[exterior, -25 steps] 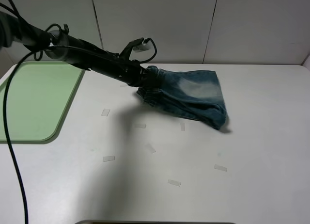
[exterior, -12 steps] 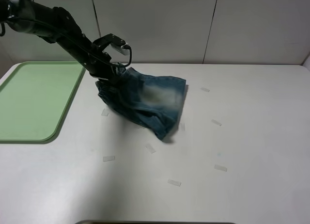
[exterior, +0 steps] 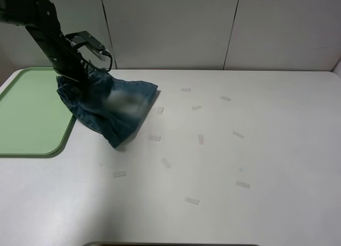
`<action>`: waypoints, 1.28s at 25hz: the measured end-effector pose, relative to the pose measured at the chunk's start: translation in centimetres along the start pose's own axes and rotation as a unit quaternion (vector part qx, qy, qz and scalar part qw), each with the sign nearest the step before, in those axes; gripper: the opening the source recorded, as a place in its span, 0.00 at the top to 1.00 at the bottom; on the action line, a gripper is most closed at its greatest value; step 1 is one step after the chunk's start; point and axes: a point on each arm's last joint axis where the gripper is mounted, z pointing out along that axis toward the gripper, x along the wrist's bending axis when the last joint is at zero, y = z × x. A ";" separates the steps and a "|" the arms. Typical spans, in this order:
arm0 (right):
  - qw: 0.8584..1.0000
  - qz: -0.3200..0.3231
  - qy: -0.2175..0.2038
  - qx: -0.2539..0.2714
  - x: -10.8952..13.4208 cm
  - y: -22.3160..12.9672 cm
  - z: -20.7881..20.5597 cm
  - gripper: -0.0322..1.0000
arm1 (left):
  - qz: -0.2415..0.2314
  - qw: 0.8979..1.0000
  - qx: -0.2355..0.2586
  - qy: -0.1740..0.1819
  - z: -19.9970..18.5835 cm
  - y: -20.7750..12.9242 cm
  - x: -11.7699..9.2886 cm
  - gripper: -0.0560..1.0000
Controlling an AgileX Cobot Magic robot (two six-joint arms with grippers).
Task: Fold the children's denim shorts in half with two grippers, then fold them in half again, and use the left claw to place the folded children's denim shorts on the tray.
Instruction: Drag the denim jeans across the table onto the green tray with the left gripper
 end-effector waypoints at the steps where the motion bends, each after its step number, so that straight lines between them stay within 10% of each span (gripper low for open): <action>1: 1.000 0.000 0.000 0.000 0.0 0.0 0.0 0.30 | -0.009 1.000 0.008 0.012 0.0 -0.4 0.6 0.82; 16: 1.000 0.000 0.000 0.000 0.0 0.0 0.0 0.30 | -0.084 0.986 0.115 0.087 -0.1 -6.5 6.3 0.82; 32: 1.000 0.000 0.000 0.000 0.0 0.0 0.0 0.30 | -0.135 0.977 0.102 0.126 -0.3 -9.6 9.8 0.82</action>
